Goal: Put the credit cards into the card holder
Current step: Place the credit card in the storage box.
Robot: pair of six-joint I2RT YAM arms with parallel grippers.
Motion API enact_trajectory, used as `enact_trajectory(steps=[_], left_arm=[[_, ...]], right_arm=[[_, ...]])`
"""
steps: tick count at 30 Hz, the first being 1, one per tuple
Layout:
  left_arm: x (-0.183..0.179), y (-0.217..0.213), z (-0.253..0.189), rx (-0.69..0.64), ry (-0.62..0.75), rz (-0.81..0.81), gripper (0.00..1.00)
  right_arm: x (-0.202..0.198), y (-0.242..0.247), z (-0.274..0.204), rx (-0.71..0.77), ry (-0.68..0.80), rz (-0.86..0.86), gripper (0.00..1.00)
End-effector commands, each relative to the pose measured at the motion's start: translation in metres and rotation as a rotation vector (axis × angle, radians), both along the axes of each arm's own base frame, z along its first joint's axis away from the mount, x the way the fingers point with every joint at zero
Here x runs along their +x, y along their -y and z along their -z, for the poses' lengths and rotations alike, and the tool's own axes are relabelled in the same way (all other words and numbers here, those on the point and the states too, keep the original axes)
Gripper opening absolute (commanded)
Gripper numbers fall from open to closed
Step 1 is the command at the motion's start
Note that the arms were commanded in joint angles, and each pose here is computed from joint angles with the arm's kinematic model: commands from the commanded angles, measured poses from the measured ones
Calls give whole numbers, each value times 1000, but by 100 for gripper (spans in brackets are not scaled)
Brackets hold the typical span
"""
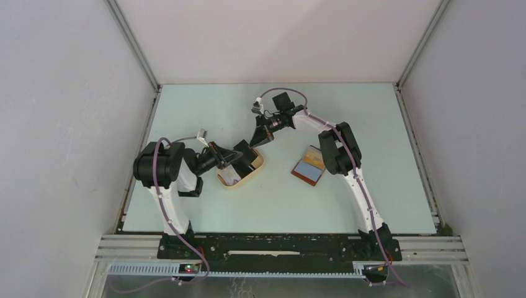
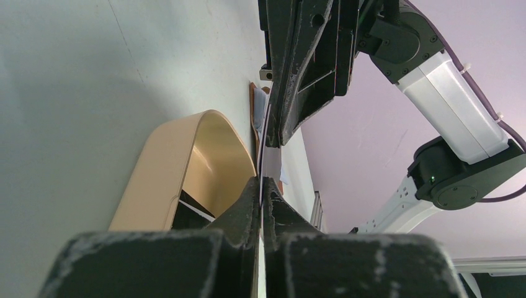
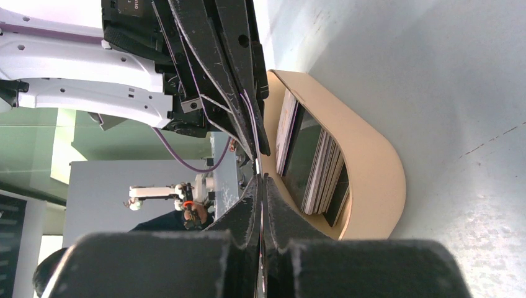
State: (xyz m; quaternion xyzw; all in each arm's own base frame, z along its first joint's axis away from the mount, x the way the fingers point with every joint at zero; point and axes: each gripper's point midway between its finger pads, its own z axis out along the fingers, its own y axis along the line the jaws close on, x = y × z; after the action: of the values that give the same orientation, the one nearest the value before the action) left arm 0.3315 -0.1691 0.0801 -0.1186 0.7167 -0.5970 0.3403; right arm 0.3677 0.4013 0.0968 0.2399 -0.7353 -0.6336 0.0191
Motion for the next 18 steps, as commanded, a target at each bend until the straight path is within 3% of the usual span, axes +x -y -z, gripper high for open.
enact_trajectory(steps=[1, 18], left_arm=[[-7, -3, 1, 9, 8, 11, 3], [-10, -6, -2, 4, 8, 11, 14]], right_arm=[[8, 6, -21, 63, 14, -16, 1], [9, 12, -17, 73, 24, -20, 2]])
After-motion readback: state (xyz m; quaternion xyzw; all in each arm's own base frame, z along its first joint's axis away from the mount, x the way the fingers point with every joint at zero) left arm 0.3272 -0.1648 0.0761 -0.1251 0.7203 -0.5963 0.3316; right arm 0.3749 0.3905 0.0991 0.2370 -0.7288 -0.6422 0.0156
